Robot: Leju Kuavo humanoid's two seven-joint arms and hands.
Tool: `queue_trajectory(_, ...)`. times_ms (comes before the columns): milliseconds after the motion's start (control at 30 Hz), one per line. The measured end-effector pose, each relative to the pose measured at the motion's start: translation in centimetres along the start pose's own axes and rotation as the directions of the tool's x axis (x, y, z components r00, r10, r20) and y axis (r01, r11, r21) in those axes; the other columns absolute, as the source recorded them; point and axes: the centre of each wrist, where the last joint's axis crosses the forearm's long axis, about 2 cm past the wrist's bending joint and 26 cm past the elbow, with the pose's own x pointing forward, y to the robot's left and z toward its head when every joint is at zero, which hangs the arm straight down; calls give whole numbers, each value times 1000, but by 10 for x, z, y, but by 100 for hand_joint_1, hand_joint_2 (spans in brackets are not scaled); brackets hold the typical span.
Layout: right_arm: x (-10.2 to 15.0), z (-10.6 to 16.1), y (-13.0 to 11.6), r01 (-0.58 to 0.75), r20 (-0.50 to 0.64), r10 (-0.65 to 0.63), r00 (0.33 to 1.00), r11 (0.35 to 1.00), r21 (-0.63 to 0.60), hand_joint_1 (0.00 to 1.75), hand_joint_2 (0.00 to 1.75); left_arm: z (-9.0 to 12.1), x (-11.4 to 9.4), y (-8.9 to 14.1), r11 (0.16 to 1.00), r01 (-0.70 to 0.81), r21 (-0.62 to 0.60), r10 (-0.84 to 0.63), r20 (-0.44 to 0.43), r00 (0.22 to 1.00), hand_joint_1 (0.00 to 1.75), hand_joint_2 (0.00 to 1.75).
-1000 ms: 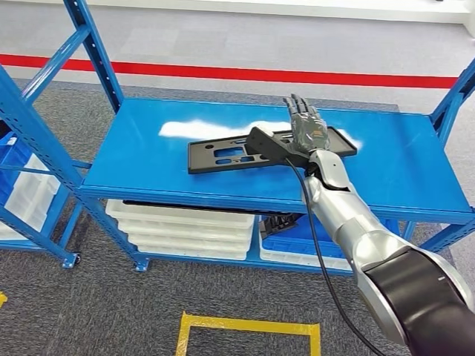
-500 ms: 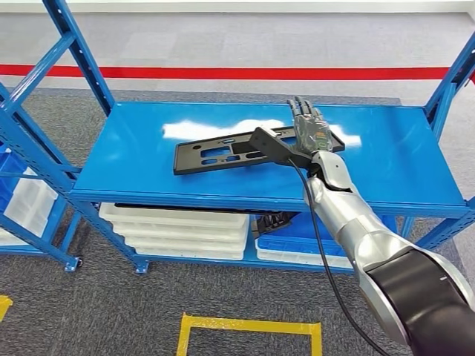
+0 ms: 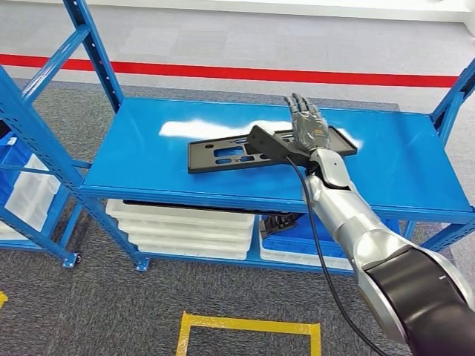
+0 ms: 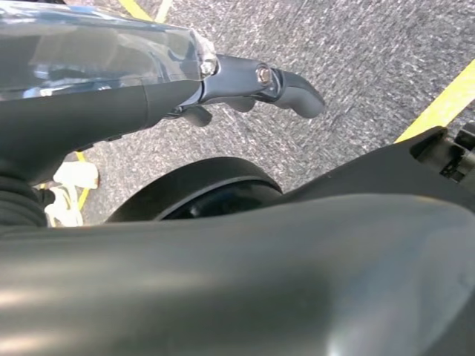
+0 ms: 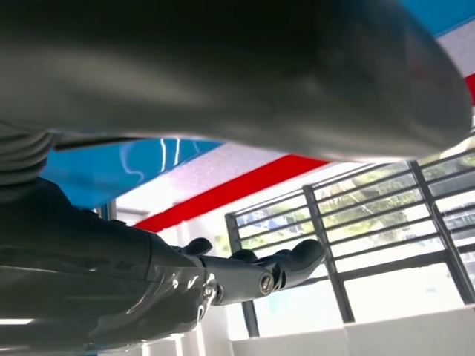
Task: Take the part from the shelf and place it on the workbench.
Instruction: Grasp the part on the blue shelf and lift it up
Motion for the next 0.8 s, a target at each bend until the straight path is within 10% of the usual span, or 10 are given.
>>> queue_trajectory(800,-1,1,1,-1,-1,1,1000,1000,3,0,0,0,1,0,1000,0,0,0,1,1000,0,0)
